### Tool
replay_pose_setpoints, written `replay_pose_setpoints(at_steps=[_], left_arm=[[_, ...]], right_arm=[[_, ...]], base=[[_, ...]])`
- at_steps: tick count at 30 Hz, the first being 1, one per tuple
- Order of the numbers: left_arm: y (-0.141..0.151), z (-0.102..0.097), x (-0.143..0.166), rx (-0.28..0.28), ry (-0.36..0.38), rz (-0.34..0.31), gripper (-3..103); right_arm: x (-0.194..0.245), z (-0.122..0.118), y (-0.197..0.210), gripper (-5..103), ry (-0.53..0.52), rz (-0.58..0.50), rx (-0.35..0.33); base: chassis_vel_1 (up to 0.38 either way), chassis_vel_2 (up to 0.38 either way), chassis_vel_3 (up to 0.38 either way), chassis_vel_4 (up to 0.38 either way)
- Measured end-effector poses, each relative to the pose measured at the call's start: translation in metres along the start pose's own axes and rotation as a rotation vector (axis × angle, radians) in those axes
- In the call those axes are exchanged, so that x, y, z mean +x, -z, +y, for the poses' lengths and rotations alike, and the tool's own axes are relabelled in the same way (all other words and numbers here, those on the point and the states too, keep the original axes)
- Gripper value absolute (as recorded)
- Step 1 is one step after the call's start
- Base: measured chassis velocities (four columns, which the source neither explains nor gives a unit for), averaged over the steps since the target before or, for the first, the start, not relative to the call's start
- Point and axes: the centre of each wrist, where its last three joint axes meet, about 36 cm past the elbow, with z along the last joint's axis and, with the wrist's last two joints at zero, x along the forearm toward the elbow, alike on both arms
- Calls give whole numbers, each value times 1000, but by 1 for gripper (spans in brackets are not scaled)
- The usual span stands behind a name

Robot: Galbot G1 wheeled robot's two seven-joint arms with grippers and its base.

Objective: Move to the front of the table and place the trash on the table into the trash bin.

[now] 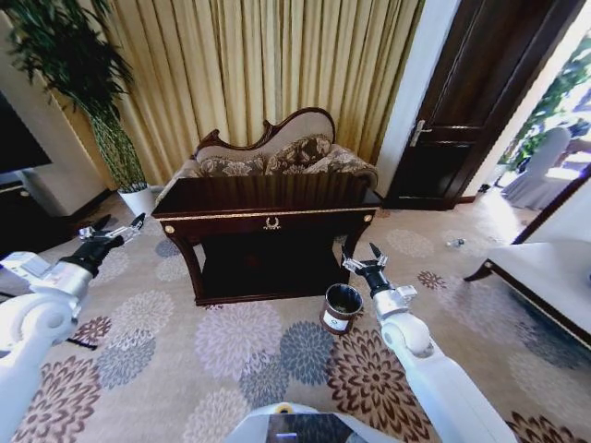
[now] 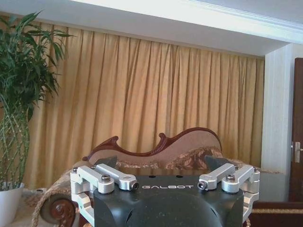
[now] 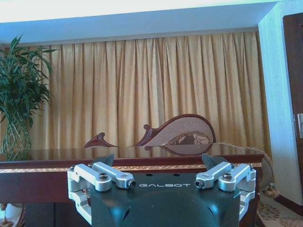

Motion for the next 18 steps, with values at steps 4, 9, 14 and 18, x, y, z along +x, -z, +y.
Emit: replay_pose_setpoints(at_steps=[4, 9, 14, 18], left_arm=[[0, 1, 0, -1, 1, -1, 100], [1, 1, 0, -4, -1, -2, 100], [2, 0, -1, -6, -2, -3, 100], [1, -1, 0, -4, -5, -3, 100]], right_arm=[[-1, 0, 0, 100, -1, 0, 0], [-1, -2, -1, 100, -6, -1, 1], [-1, -2, -1, 100, -7, -4, -1], [-1, -2, -1, 100, -8, -4, -3]], base=[[229, -223, -238, 221], [244, -233, -254, 224], [222, -240, -207, 227], [204, -200, -209, 197]])
